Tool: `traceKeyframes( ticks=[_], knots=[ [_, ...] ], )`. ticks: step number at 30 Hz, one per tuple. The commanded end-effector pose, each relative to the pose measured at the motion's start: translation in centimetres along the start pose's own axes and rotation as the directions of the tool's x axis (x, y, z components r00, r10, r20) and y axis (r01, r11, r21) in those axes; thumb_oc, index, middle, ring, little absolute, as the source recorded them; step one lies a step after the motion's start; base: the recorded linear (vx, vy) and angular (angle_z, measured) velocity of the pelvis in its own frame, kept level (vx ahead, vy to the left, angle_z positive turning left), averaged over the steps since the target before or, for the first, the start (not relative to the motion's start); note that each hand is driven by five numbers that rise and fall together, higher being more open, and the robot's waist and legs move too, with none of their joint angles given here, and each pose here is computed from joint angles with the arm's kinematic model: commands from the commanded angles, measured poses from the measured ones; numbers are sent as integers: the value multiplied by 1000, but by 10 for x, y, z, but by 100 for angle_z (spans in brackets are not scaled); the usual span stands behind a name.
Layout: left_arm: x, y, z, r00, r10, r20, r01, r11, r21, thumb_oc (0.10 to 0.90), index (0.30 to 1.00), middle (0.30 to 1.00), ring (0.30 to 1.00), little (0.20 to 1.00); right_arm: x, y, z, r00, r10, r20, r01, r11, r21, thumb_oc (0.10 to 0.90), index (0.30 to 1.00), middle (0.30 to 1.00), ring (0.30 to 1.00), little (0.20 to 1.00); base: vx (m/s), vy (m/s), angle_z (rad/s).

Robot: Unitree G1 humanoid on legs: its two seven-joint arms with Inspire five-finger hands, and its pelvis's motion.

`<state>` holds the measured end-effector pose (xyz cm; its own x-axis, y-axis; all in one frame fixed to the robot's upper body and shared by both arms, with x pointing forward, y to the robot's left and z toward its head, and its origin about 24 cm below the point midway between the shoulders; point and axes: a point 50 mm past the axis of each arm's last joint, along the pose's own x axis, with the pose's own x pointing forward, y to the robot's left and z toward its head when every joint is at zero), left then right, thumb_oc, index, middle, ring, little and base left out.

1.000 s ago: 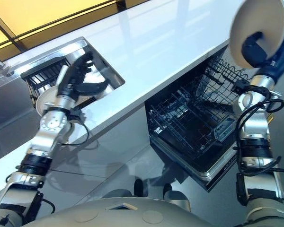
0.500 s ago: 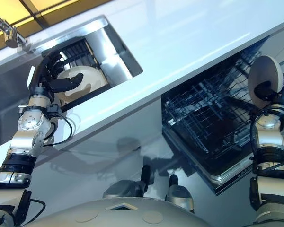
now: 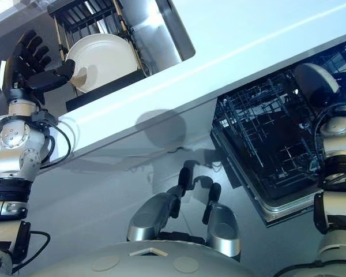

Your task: Pick up plates and place into dishwasher.

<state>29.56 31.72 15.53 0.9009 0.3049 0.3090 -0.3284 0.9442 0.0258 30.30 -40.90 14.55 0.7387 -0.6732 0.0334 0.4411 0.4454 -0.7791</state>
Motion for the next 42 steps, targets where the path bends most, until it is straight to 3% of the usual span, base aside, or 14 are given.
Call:
traceKeyframes(
  ticks=[1,11,19,25,33,42],
  knots=[
    [6,38,50,964,117,239,-126,992,22,800,900,900,900,900,6,-35,4,997,-51,52,59,985,-165,800,900,900,900,900,-34,-16,9],
    [6,55,56,957,142,252,-157,987,41,800,900,900,900,900,4,-36,-2,996,-68,61,76,987,-139,800,900,900,900,900,-8,-3,1],
    [3,54,46,977,95,188,-97,995,-1,800,900,900,900,900,-5,-21,12,987,-73,142,54,990,130,800,900,900,900,900,2,40,-1],
    [-1,43,37,991,-12,136,0,996,92,800,900,900,900,900,-28,-2,35,956,-36,292,-39,969,245,800,900,900,900,900,-2,84,-9],
    [4,46,38,998,-36,59,20,968,250,800,900,900,900,900,-48,7,57,893,32,449,-170,947,271,800,900,900,900,900,9,133,-21],
    [12,57,32,999,-28,-45,43,919,393,800,900,900,900,900,-70,21,65,803,165,573,-336,919,206,800,900,900,900,900,33,183,-31]
  ],
)
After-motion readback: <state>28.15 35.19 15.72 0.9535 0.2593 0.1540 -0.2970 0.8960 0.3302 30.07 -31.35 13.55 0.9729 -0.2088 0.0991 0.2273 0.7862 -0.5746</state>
